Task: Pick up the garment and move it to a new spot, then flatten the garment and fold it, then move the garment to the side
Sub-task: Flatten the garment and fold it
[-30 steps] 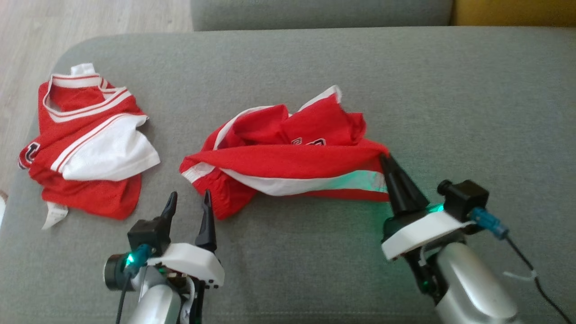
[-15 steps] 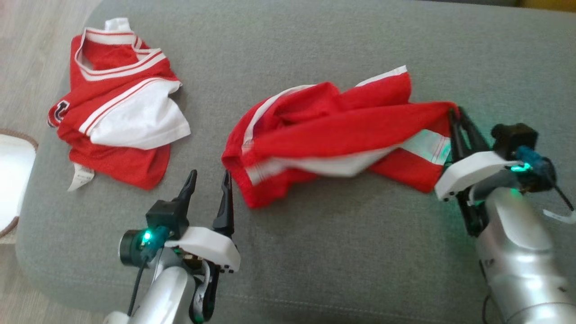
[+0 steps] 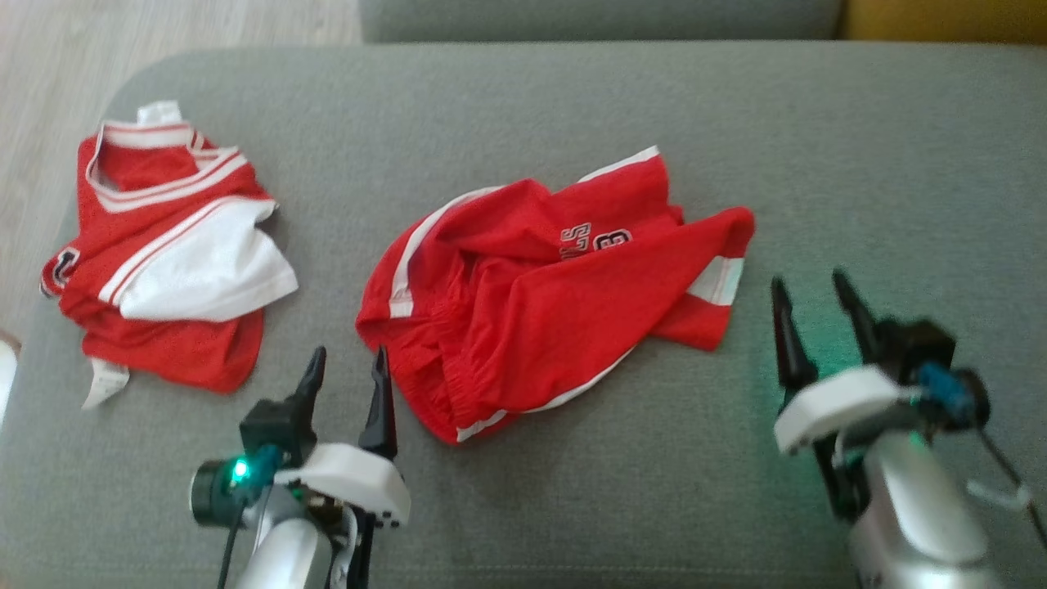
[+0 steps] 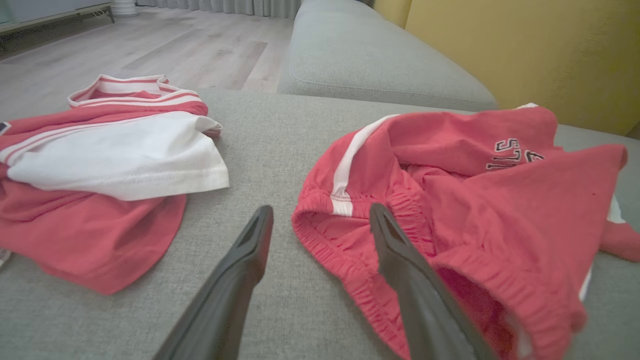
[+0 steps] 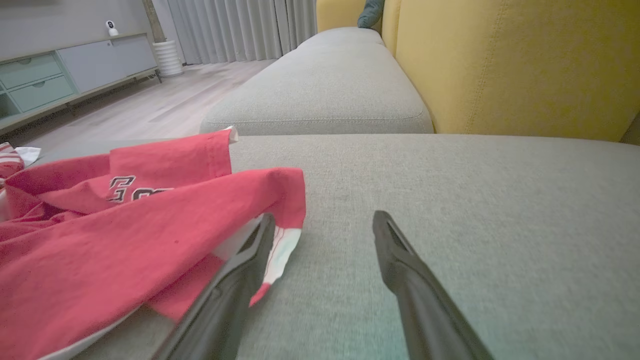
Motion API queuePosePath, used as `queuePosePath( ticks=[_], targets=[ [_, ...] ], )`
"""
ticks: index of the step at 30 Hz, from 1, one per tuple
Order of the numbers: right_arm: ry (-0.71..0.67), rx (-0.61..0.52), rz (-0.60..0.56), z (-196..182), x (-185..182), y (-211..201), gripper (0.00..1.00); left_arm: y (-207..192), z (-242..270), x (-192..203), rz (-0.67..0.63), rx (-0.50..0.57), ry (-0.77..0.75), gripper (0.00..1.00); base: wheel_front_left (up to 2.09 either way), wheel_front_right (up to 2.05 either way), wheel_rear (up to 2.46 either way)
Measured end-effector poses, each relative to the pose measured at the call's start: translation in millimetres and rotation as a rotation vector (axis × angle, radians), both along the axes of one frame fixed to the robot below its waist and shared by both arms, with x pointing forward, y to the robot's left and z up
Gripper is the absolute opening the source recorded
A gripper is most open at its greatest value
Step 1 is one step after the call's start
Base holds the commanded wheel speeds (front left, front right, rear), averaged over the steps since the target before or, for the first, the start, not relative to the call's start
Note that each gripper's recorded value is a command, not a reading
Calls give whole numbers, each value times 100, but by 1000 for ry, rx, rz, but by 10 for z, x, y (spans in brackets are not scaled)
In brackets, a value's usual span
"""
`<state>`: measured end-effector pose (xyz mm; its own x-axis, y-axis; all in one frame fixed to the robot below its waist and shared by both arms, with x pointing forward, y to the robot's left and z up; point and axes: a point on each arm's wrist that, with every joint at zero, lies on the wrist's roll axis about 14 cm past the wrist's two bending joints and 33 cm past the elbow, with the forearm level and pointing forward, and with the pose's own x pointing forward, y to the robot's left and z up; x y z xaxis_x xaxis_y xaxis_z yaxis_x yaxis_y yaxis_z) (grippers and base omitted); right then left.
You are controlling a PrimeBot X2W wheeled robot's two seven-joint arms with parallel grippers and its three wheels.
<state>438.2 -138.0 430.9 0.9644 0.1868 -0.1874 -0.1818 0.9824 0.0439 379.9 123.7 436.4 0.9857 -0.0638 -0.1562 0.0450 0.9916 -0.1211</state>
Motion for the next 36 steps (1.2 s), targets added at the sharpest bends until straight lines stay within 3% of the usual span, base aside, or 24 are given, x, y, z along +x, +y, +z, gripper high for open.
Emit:
queuePosePath(
  ticks=[12, 24, 36],
  targets=[
    [-20, 81, -35, 75, -497, -37, 100, -253, -40, -347, -100, -11, 13, 100, 0, 0, 0],
    [1, 81, -43, 1, -516, -64, 100, -728, -150, -498, -282, -55, 56, 100, 0, 0, 0],
    [7, 98, -39, -13, -470, -25, 100, -786, 16, -527, -327, -60, -4, 100, 0, 0, 0]
  ],
)
